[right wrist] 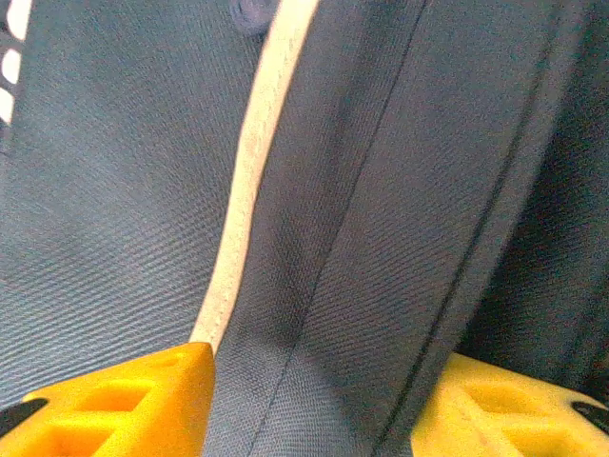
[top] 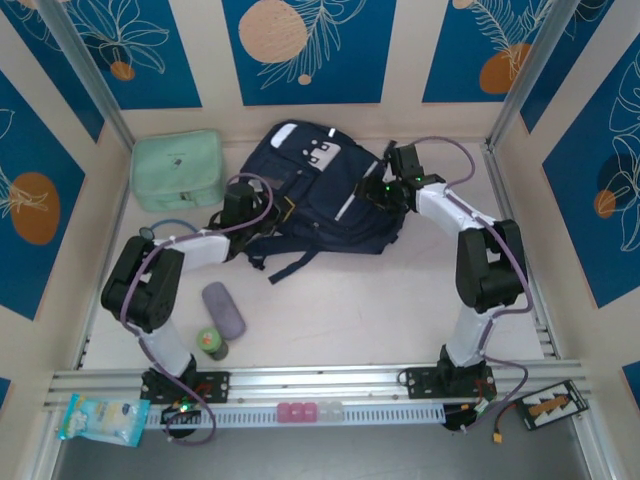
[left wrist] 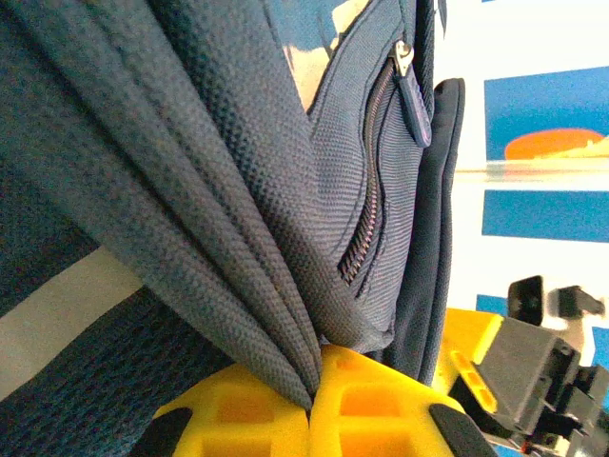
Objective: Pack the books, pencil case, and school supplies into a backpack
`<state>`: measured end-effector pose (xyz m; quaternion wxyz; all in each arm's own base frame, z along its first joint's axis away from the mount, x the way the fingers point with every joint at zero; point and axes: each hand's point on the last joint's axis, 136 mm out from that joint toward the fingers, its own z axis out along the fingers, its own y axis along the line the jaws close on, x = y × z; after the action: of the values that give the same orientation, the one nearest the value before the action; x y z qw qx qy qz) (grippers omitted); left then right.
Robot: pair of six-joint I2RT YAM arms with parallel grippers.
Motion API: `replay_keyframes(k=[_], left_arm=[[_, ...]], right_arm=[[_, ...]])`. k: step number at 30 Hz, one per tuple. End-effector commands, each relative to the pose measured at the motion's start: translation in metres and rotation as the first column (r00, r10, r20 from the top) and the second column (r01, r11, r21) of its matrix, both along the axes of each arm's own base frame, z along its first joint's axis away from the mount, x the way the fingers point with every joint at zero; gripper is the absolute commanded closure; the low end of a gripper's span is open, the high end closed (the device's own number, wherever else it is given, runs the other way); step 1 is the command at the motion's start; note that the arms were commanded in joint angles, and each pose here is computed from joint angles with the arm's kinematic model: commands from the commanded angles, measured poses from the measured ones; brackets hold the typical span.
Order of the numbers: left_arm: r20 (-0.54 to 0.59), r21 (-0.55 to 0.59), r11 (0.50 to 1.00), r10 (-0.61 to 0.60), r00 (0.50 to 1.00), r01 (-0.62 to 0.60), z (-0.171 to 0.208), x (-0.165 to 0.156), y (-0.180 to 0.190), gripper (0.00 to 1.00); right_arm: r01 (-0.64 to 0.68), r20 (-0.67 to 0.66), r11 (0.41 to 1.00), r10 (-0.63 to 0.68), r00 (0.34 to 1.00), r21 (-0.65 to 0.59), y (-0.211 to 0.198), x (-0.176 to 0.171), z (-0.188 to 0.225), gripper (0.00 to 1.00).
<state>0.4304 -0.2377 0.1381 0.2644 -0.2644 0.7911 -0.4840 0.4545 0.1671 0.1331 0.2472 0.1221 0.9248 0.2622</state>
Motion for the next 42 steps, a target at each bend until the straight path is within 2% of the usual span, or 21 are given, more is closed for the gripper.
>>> replay_keyframes(k=[1, 4, 6, 11, 15, 18, 22, 27, 32, 42], left_arm=[[0.102, -0.068, 0.998, 0.006, 0.995, 0.001, 0.048, 0.005, -0.004, 1.0], [0.109, -0.068, 0.998, 0.017, 0.994, -0.009, 0.056, 0.009, -0.003, 1.0], [0.111, -0.076, 0.997, 0.022, 0.994, -0.014, 0.061, 0.01, -0.004, 1.0], [0.124, -0.094, 0.995, 0.025, 0.992, -0.013, 0.067, 0.015, -0.007, 1.0], [0.121, -0.093, 0.996, 0.024, 0.992, -0.013, 0.066, 0.014, -0.007, 1.0], [0.112, -0.088, 0.996, 0.027, 0.993, -0.017, 0.062, 0.012, -0.005, 1.0], [0.105, -0.089, 0.996, 0.025, 0.994, -0.015, 0.06, 0.01, -0.005, 1.0], [0.101, -0.093, 0.996, 0.02, 0.995, -0.01, 0.059, 0.01, -0.006, 1.0], [0.099, -0.093, 0.996, 0.017, 0.995, -0.008, 0.059, 0.011, -0.007, 1.0], [0.097, -0.103, 0.995, 0.016, 0.995, -0.006, 0.06, 0.013, -0.008, 1.0]], right_arm=[[0.0, 0.047, 0.996, 0.004, 0.999, -0.085, -0.009, -0.006, 0.025, 0.42], [0.05, 0.042, 0.975, -0.042, 0.998, -0.216, -0.026, -0.033, 0.035, 0.39], [0.03, 0.044, 0.963, -0.019, 0.999, -0.267, -0.021, -0.054, 0.04, 0.39], [-0.113, 0.021, 0.945, 0.126, 0.992, -0.307, 0.039, -0.103, 0.043, 0.42], [-0.213, 0.014, 0.942, 0.224, 0.974, -0.259, 0.103, -0.126, 0.034, 0.5], [-0.226, 0.025, 0.94, 0.24, 0.97, -0.254, 0.132, -0.123, 0.025, 0.58], [-0.19, 0.062, 0.934, 0.218, 0.974, -0.303, 0.147, -0.102, 0.011, 0.69], [-0.127, 0.094, 0.913, 0.176, 0.98, -0.387, 0.149, -0.081, -0.002, 0.75], [-0.055, 0.099, 0.895, 0.109, 0.989, -0.442, 0.134, -0.075, -0.005, 0.75], [-0.038, 0.083, 0.895, 0.084, 0.993, -0.444, 0.136, -0.071, -0.02, 0.72]])
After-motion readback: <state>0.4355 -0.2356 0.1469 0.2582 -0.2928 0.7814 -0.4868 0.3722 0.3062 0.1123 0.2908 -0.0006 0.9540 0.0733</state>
